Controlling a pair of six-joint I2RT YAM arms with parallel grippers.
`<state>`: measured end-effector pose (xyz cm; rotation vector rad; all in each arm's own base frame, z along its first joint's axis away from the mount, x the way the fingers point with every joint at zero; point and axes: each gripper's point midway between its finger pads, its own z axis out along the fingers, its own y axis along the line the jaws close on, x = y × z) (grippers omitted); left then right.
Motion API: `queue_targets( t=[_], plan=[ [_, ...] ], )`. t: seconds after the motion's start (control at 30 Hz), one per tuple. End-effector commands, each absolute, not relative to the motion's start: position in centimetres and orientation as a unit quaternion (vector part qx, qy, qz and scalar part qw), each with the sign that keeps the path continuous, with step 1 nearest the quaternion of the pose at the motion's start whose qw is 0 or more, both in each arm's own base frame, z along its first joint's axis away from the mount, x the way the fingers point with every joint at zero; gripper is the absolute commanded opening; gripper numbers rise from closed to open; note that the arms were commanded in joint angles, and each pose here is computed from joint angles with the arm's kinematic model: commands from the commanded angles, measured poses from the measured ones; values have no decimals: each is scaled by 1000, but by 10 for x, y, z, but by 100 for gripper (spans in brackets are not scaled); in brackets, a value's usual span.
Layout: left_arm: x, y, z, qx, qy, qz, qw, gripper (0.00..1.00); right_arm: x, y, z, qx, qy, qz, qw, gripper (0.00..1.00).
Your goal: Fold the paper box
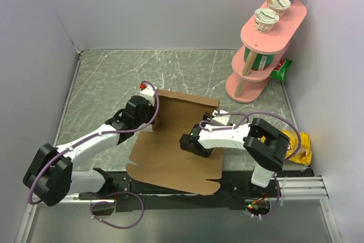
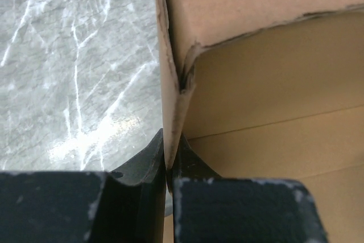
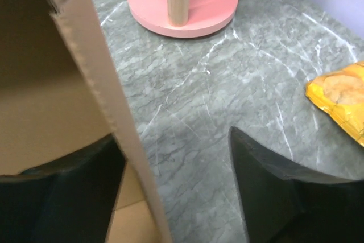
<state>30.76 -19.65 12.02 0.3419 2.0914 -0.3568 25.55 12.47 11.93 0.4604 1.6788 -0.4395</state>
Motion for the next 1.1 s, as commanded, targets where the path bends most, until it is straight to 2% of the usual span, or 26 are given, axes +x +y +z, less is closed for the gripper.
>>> queue_targets(
  t=[0.0,0.1,0.13,0.37,0.43,0.53,0.57,0.63,0.67,0.73,0.8,0.83,0.93,1.03,1.07],
  plan=[
    [319,-193,131,124,854,-133,487,1,245,107,155,132,720,-230,641,86],
    [321,-193,128,124,859,-126,481,1,241,118,168,113,715,-204,659,92],
    [324,-195,131,123,857,-126,484,1,240,120,172,105,714,-199,663,100],
    [334,-196,114,132,888,-121,423,1,221,131,194,53,706,-148,690,100],
    [342,-198,120,135,893,-123,412,1,218,130,195,42,709,-152,687,100],
    [345,-201,105,157,913,-122,356,1,215,126,198,29,714,-165,680,100],
    [353,-210,118,166,909,-140,355,1,214,123,198,25,715,-169,678,100],
    [344,-207,96,187,932,-129,282,1,213,118,203,35,715,-158,680,100],
    [349,-214,107,199,930,-139,275,1,212,115,205,37,715,-156,681,100],
    [334,-208,83,226,946,-125,196,2,210,111,217,33,711,-150,686,99],
    [332,-215,81,245,945,-145,161,1,209,109,226,36,708,-144,691,100],
    [317,-209,63,255,951,-139,105,1,209,104,231,35,707,-145,691,100],
    [296,-205,44,289,945,-150,31,2,211,96,241,30,705,-168,688,100],
    [279,-199,32,296,943,-150,-21,1,221,80,250,45,698,-215,681,100],
    [277,-198,32,298,942,-150,-26,4,225,77,252,46,697,-231,677,100]
  ],
)
